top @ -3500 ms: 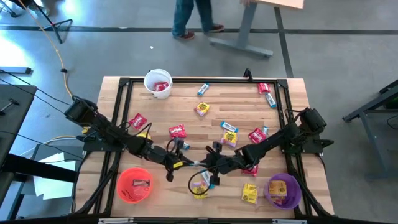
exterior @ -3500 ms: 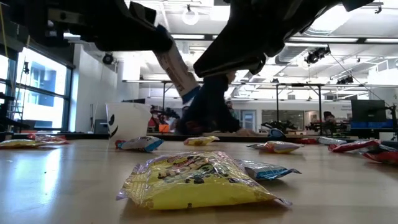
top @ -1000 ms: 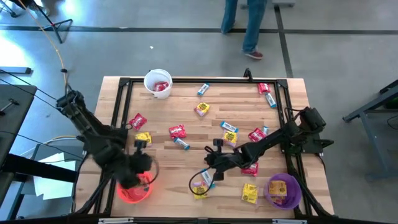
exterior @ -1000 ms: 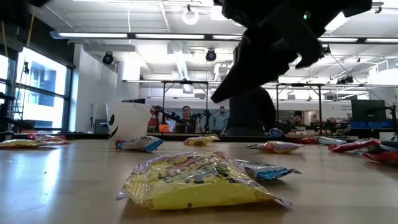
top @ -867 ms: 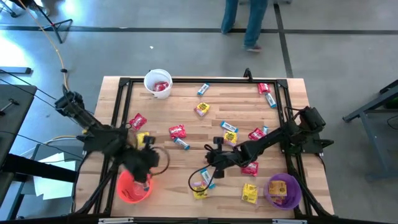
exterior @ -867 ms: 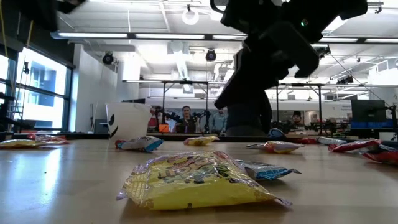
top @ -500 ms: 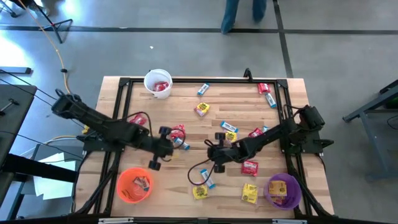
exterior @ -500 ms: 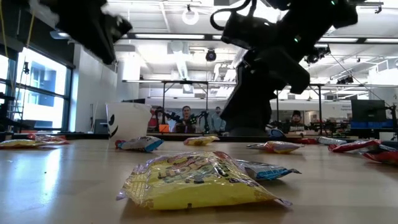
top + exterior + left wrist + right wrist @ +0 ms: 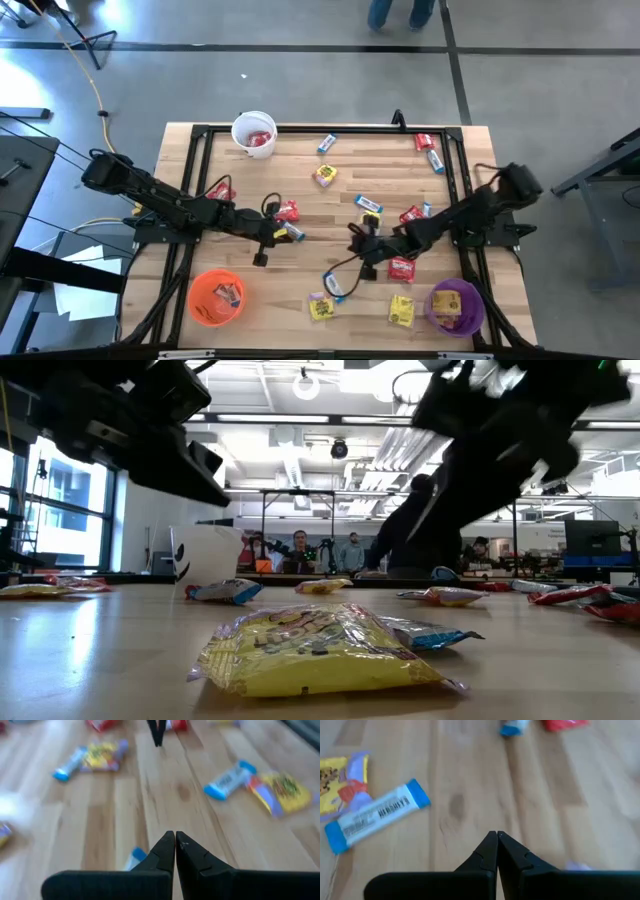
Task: Sort candy
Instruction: Put the red candy into the white bucket
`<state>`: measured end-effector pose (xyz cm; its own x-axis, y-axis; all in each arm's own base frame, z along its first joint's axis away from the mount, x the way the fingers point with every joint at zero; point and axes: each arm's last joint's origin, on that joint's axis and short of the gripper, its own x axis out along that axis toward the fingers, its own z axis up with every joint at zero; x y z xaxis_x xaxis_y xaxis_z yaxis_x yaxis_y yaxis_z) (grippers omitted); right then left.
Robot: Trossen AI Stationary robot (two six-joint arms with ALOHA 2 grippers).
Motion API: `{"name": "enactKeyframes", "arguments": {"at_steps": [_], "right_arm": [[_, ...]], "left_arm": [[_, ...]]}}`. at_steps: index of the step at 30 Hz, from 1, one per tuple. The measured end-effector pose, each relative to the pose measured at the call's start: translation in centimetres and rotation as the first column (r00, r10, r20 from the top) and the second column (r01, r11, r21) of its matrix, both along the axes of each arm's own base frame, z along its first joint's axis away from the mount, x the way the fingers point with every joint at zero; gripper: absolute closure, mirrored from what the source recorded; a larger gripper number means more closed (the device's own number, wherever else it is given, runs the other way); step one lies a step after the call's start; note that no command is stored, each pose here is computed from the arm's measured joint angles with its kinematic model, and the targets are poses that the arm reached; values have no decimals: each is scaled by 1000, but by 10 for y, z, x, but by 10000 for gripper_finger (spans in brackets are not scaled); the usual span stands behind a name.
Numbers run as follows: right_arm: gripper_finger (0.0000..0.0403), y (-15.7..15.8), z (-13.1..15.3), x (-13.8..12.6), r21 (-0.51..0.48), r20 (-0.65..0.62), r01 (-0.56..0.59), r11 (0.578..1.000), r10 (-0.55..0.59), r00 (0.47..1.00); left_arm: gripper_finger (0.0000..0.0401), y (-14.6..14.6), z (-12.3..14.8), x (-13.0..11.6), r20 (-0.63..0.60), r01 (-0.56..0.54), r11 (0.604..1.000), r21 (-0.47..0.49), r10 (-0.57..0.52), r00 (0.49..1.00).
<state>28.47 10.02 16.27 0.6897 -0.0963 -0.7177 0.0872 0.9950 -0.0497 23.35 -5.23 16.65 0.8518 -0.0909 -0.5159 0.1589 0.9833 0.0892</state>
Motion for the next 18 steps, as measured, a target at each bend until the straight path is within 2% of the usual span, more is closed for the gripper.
{"name": "enactKeyframes", "arguments": {"at_steps": [3,5,10,12,14,18], "right_arm": [[403,-2,24,-20,-12,-61,110,994,-111,992],[403,-10,32,-35,-20,-131,219,976,-220,967],[400,-36,31,-64,-115,-318,462,879,-473,821],[386,-43,27,-68,-165,-376,501,849,-524,764],[360,-47,21,-69,-203,-433,505,839,-540,722],[284,-46,6,-66,-241,-525,463,853,-516,677]], "left_arm": [[401,5,-1,-1,70,-20,1000,-16,21,997],[401,8,-1,0,106,-30,999,-17,31,994],[401,17,0,1,134,-56,998,3,55,989],[401,21,0,1,134,-72,997,3,71,988],[401,24,0,2,133,-85,996,3,84,988],[401,25,0,2,130,-91,996,1,90,987]]}}
